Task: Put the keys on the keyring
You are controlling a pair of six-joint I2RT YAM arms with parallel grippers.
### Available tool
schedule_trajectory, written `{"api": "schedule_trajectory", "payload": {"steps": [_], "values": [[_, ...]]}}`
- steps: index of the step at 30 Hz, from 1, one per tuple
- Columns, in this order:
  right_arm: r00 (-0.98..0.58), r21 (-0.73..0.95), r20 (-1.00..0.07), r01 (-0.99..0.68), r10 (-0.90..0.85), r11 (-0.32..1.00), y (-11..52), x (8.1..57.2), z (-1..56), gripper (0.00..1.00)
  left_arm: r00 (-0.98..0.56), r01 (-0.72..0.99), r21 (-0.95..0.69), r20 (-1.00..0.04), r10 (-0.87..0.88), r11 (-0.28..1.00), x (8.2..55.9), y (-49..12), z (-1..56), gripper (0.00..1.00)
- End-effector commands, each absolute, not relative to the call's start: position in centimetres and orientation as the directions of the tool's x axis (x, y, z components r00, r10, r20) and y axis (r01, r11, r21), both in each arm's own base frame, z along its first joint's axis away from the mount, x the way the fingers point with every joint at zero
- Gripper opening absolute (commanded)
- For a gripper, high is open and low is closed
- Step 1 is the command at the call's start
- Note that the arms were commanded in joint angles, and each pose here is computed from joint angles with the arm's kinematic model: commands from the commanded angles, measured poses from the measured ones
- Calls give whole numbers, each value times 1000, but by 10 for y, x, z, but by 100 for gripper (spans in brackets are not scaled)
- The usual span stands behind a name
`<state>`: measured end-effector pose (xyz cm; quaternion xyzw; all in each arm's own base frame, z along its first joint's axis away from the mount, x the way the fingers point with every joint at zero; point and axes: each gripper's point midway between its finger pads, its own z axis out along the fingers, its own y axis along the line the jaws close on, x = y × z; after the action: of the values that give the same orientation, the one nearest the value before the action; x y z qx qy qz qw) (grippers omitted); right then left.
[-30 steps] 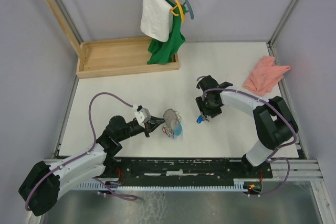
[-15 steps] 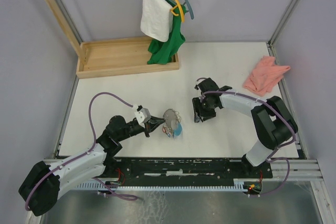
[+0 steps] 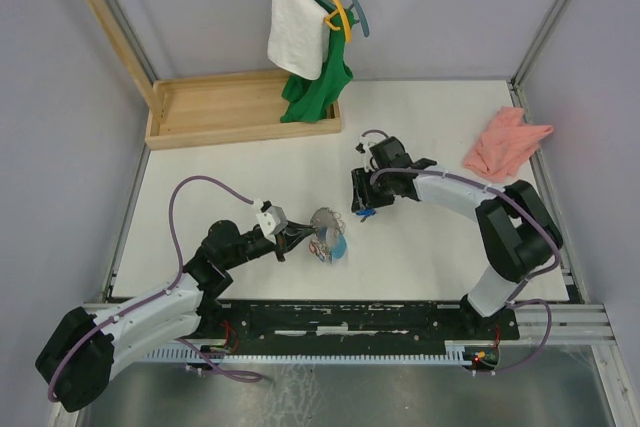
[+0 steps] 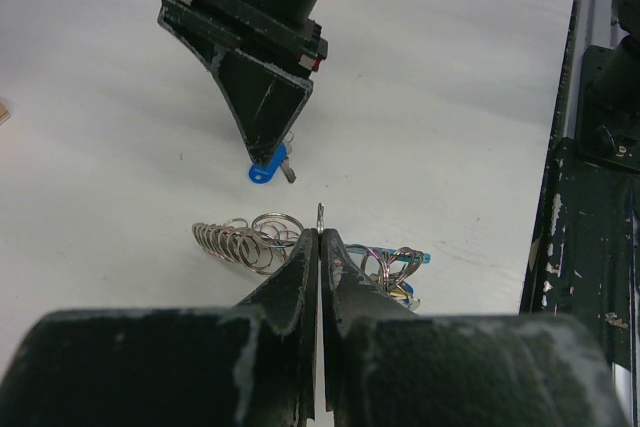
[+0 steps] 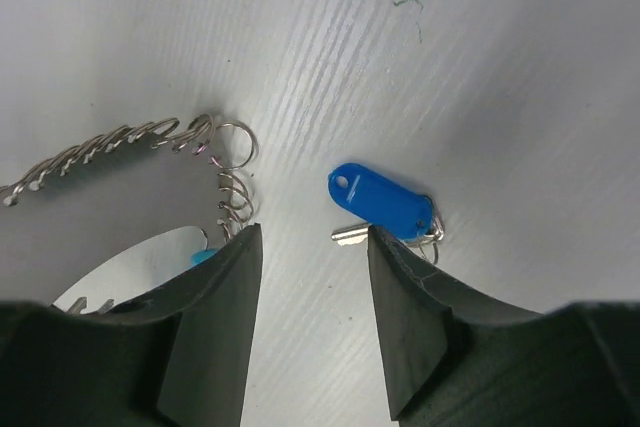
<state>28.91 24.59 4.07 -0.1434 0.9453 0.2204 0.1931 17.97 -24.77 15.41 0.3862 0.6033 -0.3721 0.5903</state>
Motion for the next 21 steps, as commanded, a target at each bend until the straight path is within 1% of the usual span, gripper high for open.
{"api": "schedule_trajectory", "payload": {"steps": [1, 4, 7, 18, 21], "values": [[-757, 289, -618, -471, -214, 833, 239, 302, 87, 54, 103, 906, 79, -994, -37, 415, 183, -252, 192, 3], [-725, 211, -649, -462, -230, 862, 219, 298, 83, 54, 105, 906, 80, -994, -38, 415, 183, -252, 193, 3], [-731, 160, -639, -434, -242, 887, 205, 296, 70, 51, 108, 905, 82, -993, -40, 417, 183, -252, 193, 3], [-711, 147, -663, -432, -236, 890, 207, 306, 43, 41, 111, 907, 85, -993, -38, 412, 182, -252, 193, 3], [-707, 138, -663, -439, -247, 888, 207, 308, 39, 36, 110, 907, 86, -993, -36, 411, 182, -252, 192, 3]]}}
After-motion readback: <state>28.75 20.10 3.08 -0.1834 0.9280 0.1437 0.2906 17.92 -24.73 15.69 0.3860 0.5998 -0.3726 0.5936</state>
